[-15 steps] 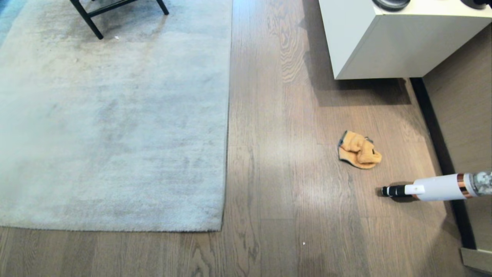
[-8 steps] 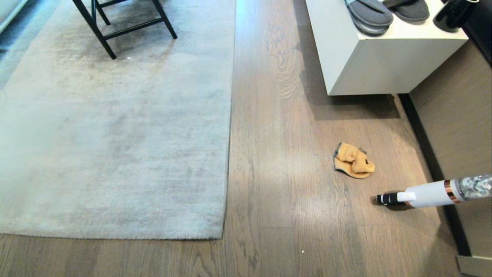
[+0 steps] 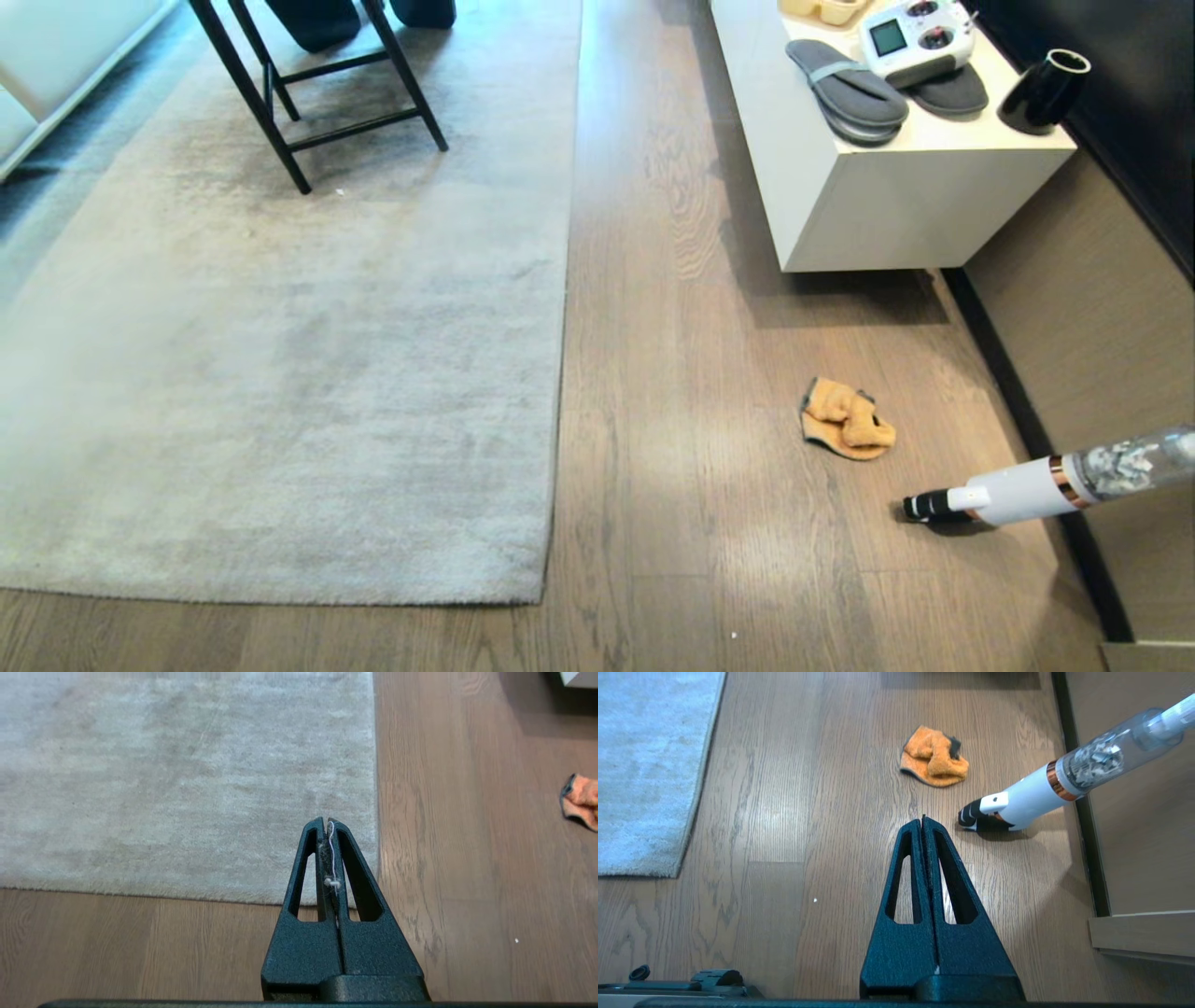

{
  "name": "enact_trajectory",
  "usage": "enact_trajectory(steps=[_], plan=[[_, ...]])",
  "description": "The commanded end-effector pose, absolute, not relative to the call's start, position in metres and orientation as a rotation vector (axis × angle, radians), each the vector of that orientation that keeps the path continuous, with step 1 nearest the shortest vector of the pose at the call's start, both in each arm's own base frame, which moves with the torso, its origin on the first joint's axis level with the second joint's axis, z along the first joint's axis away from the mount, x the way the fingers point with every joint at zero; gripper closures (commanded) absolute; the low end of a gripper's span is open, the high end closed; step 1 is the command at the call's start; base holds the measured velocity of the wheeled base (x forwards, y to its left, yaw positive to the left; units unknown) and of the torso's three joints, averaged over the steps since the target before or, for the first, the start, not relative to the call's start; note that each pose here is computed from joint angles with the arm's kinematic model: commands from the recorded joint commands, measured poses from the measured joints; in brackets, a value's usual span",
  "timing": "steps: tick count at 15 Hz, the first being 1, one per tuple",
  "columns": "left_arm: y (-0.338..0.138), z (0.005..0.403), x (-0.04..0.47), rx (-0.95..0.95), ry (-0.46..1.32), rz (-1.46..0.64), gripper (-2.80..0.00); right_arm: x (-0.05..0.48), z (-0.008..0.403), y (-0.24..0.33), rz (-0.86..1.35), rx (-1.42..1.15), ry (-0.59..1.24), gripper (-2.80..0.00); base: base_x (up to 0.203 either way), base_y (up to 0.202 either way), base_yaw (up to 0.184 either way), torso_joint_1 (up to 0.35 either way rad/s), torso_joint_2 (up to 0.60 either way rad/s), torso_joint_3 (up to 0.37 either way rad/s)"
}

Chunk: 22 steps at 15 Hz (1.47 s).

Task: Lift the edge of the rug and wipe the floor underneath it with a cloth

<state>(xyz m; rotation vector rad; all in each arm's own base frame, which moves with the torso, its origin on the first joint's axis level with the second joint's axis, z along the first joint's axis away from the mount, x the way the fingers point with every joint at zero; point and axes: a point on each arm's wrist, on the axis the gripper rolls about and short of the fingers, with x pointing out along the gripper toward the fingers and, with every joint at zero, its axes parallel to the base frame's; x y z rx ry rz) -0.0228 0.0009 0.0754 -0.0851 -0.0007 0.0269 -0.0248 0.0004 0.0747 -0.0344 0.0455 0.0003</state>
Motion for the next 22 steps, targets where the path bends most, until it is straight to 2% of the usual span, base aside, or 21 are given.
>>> enact_trajectory(steps=[1, 19, 22], plan=[[0.0009, 0.0755, -0.0228, -0.086, -0.001, 0.028, 0.0, -0.0247, 0.0746, 0.0004, 0.001, -0.035, 0.048, 0.0, 0.0, 0.0, 0.0, 0.002, 0.0, 0.203], [0.0009, 0.0755, -0.0228, -0.086, -0.001, 0.028, 0.0, -0.0247, 0.0746, 0.0004, 0.001, -0.035, 0.048, 0.0, 0.0, 0.0, 0.0, 0.0, 0.0, 0.202], [0.0009, 0.0755, -0.0228, -0.087, -0.001, 0.028, 0.0, -0.0247, 0.0746, 0.0004, 0.001, -0.035, 0.048, 0.0, 0.0, 0.0, 0.0, 0.0, 0.0, 0.031]])
